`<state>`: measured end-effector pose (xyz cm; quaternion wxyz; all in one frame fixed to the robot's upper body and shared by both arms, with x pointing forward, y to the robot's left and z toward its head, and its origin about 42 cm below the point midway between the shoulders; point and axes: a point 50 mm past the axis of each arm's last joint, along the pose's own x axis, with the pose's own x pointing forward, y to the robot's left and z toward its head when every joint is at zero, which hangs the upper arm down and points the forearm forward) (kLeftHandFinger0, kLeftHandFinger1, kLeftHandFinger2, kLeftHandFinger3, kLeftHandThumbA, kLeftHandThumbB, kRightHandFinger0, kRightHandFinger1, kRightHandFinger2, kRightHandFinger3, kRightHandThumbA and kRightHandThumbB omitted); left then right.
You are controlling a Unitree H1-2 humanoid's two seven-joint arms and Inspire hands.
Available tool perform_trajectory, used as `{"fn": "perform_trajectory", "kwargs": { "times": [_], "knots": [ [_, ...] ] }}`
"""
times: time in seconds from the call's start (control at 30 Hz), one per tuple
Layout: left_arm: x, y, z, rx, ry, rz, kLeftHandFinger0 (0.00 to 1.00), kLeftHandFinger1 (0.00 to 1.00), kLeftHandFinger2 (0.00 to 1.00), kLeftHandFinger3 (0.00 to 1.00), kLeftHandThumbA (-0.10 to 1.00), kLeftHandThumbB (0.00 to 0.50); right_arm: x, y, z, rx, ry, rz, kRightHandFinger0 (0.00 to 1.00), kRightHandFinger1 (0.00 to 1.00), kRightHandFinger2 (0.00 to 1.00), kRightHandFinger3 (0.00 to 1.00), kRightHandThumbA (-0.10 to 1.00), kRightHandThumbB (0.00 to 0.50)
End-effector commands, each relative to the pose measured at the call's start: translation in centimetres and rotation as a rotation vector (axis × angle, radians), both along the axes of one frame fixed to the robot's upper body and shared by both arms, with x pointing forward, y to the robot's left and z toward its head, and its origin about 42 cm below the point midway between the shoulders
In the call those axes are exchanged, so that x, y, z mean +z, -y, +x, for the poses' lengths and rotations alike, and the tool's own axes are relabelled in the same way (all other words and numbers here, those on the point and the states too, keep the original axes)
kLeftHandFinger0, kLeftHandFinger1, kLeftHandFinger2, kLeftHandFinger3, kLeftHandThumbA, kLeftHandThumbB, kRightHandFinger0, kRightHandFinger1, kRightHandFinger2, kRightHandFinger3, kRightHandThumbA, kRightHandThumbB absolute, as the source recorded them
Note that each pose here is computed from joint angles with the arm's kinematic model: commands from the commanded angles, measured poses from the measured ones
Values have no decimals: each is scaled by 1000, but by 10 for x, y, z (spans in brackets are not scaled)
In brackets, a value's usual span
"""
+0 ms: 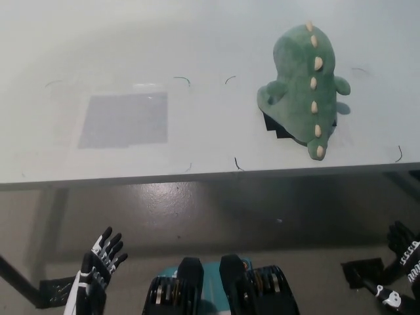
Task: Use both hands to pick up a dinasour on the right side and move it to the left side
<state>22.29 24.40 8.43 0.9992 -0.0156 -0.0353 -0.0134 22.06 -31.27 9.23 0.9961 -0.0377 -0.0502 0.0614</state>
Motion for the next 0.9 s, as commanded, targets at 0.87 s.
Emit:
{"fn": "perform_trajectory", "kwargs": {
  "times": [0.87],
  "knots": [
    [94,28,47,-76,313,-88,1000,1000,1000,1000,1000,304,79,17,24,-29,296,14,1000,1000,1000,1000,1000,234]
  ]
}}
